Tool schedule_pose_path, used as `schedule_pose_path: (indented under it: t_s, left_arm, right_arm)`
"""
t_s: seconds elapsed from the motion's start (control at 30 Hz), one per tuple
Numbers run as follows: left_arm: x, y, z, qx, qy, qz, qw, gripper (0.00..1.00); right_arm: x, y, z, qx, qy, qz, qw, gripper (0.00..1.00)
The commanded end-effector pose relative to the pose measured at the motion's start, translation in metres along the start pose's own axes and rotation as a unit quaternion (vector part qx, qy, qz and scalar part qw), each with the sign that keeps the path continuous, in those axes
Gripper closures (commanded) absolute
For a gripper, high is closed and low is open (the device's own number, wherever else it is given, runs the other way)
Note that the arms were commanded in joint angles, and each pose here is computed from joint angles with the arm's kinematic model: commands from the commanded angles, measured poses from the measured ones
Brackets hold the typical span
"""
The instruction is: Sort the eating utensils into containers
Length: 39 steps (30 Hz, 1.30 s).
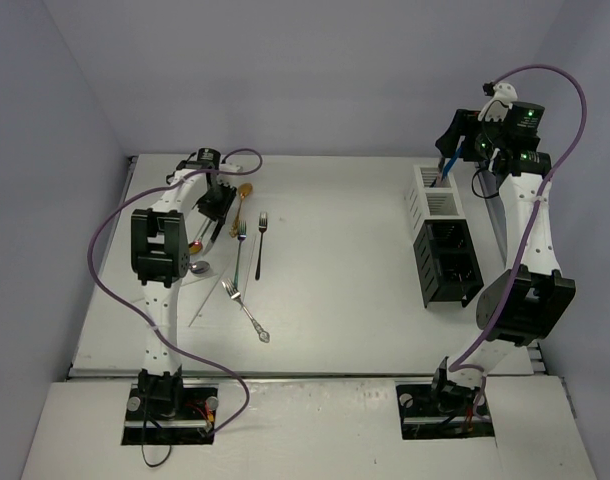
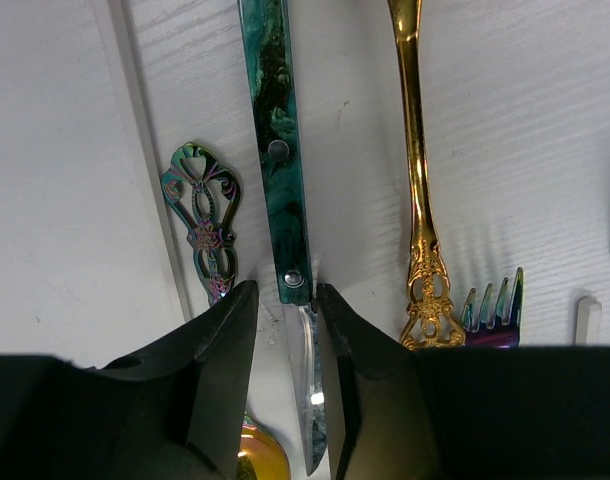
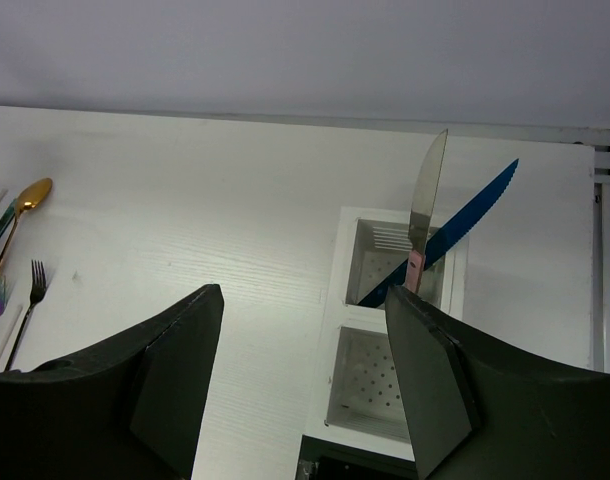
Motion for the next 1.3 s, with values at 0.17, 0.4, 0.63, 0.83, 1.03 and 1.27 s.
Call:
schedule_pose_path:
  t_s: [0.17,0.4,0.63,0.83,1.03,1.27]
  left_arm:
    - [-0.017,0.005,0.001,-0.002,0.004,-0.026,1.000,0.76]
    - [-0.018,-0.008,0.001,-0.002,0.015,-0.016,1.000,0.79]
    - [-0.021,0.001,-0.001,-0.001,0.020,-0.024,1.000,0.99]
    - [-0.028,0.041,-0.006,0.004,0.027,-0.057,0.998,1.00]
    - [-0.039,0.104,-0.017,0.019,0.036,-0.103,0.994,1.00]
    - [-0.034,0.142,-0.041,0.103,0.063,-0.131,0.984,1.00]
  right_arm:
    - [-0.026,0.021,0.016,-0.007,0.029,-0.052,0.998,0.37]
    - [-0.026,0.025,0.020,-0.005,0.036,-0.054,0.998,0.37]
    - [-0.023,0.031,0.040,-0.006,0.088,-0.055,0.995,0.37]
    - [-0.019,0.033,0.071,-0.006,0.160,-0.055,0.986,0.37]
    - [-0.025,0.036,0.093,-0.023,0.183,-0.068,0.980,0.38]
    - [-0.028,0.052,0.101,-0.021,0.209,-0.082,0.974,0.36]
Point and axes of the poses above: each gripper's point midway between its finger pads, its own y axis back along the fingers, its own z axis along the line the jaws close on, x = y × z, the point moved 7 cm from there along y, back along the fingers, and after that the axes turned 2 degrees about y, right-handed, at the moved point
